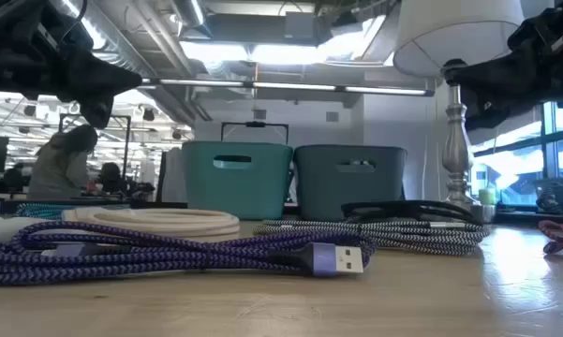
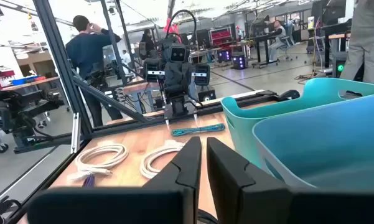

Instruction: Pick & Place USB Port

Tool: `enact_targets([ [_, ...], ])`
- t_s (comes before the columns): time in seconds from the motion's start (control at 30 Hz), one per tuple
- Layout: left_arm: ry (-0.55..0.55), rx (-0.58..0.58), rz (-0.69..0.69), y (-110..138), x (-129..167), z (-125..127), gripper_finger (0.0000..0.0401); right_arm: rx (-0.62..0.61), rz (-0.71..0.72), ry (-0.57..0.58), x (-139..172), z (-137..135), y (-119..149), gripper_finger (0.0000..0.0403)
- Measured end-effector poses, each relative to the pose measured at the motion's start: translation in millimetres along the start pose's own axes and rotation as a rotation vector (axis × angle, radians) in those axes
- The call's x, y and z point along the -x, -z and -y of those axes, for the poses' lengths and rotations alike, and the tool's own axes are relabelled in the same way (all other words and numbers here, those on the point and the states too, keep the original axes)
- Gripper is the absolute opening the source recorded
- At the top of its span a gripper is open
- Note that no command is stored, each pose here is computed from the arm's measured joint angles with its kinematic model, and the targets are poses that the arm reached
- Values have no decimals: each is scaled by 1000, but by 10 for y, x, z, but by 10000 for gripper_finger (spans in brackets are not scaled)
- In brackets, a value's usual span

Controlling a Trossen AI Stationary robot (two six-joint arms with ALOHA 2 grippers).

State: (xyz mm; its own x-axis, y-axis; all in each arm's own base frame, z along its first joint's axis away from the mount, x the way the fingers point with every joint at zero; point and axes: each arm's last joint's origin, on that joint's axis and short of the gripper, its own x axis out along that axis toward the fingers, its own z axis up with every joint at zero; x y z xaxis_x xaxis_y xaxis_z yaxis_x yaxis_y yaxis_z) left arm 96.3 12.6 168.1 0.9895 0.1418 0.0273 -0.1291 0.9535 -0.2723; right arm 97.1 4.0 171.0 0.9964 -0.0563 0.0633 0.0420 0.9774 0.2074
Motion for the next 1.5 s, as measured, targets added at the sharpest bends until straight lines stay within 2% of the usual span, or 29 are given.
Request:
enact_targets([
  [1.03, 0, 0, 0, -1, 0, 0, 12, 0, 1, 0, 0, 0, -1, 31],
  [1.2, 0, 0, 0, 0, 0, 0, 8, 40, 31, 57, 0, 13, -24, 31],
  [1.3, -1, 0, 0, 0, 0, 0, 10, 29, 76, 48, 1, 5, -67, 31],
  [1.43, 0, 0, 0, -1, 0, 0, 13, -94, 230, 13, 23, -21, -214, 31],
  [1.5, 0, 0, 1, -1, 0, 0, 12, -179, 352, 46, 54, -18, -318, 31],
])
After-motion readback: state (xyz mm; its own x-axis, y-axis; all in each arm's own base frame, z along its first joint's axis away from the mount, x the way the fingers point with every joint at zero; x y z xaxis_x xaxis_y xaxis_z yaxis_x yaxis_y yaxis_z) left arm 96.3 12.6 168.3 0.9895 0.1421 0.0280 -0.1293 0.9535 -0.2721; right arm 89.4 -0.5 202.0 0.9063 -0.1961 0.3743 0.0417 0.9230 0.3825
